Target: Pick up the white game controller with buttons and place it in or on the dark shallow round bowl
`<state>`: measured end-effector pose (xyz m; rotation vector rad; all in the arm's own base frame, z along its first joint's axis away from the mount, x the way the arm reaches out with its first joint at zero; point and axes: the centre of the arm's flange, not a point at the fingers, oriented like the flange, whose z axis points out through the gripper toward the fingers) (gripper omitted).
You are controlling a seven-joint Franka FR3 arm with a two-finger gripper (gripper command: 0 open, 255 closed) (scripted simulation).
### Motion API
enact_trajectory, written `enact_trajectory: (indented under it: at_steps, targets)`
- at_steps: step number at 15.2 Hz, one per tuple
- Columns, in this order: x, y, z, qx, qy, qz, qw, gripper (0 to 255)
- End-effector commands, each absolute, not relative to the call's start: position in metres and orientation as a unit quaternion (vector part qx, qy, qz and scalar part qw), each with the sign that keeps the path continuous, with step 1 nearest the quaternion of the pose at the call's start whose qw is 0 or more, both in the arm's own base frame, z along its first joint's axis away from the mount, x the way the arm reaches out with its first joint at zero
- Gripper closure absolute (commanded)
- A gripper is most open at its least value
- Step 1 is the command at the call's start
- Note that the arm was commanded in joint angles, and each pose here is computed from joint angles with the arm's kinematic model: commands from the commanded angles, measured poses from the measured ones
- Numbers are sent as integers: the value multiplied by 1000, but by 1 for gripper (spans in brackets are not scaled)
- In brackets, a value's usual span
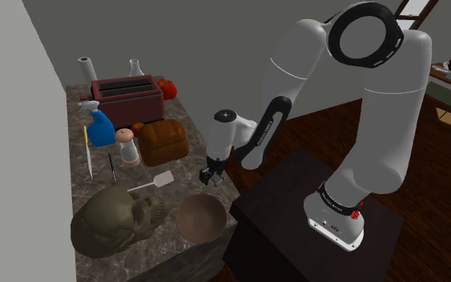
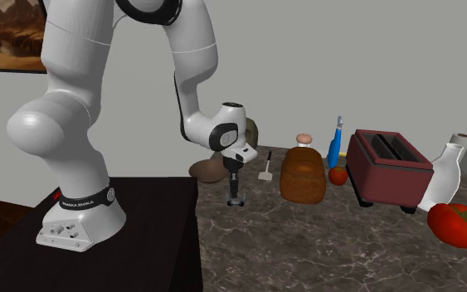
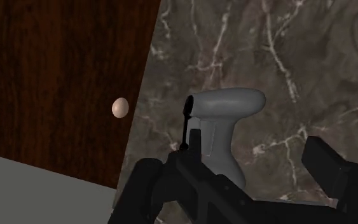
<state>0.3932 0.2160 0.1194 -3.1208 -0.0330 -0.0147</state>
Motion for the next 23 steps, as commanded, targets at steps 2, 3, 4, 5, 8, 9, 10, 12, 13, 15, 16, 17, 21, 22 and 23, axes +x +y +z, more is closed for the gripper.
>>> enact_trajectory:
  at_steps: [2,3,4,5,8,9,10,12,13,15,16,17,21,22,23]
  targets:
    - [386,182,129,-998,-26,39,42,0]
    - [385,183,124,-998,-26,39,42,0]
    - [385,183,119,-998,-26,39,42,0]
    - [385,184,113,-998,-26,39,42,0]
    - [383,185,98,-998,-26,39,42,0]
    - [383,185,93,-998,-26,39,42,0]
    - [383,185,89,-998,-26,39,42,0]
    - [383,185,89,-998,-26,39,42,0]
    - [383,185,89,-998,-26,39,42,0]
    - [383,185,89,-998,-26,39,42,0]
    - [383,185,89,-998,-26,39,42,0]
    - [383,185,90,-998,-26,39,42,0]
    - [383,185,90,-998,-26,39,42,255]
    - [383,185,90,-998,-26,39,42,255]
    - [383,185,90,-998,-26,39,42,255]
